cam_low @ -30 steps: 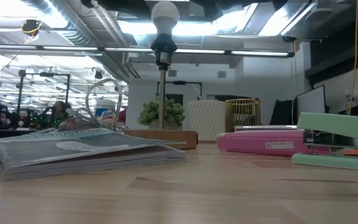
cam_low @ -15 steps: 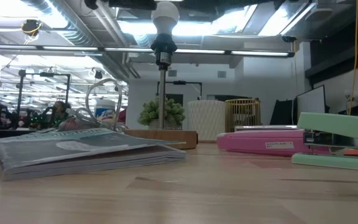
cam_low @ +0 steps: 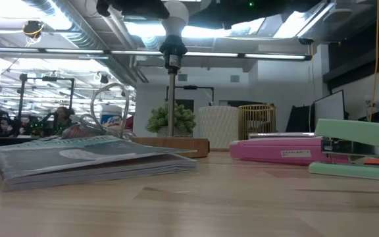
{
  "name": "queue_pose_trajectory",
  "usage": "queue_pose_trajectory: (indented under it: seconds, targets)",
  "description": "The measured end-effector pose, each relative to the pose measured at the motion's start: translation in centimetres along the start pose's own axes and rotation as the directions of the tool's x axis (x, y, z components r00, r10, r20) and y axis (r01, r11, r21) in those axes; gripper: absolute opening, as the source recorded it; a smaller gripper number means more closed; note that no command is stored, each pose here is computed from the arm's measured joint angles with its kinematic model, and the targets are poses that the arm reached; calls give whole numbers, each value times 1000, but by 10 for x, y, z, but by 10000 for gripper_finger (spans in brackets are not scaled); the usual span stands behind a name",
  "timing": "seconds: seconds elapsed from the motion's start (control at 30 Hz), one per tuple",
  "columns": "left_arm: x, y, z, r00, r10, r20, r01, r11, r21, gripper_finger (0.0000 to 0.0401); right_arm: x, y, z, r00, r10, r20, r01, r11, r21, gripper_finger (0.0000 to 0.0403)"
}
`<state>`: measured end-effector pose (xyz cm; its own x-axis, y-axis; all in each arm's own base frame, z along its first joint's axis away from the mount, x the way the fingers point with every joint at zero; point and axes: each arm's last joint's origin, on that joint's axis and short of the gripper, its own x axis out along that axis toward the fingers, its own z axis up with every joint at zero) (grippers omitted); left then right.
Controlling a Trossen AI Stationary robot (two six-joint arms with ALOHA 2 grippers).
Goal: Screw lightbulb
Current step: Insert the lightbulb into the lamp
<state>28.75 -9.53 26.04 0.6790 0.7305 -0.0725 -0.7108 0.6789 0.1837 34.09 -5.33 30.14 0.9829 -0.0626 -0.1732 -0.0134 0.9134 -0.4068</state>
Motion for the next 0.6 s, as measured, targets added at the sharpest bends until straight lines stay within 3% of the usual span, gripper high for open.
queue_pose_trajectory:
  seconds: [0.17, 0.6]
  targets:
    - [0, 2, 0, 998, 70, 1, -70, 997, 35, 1, 0, 1, 0, 998, 56, 23, -57, 998, 33, 44]
    - [0, 3, -3, 995, 104, -8, -103, 991, 85, 1, -1, 4, 0, 990, 139, 40, -142, 986, 90, 44]
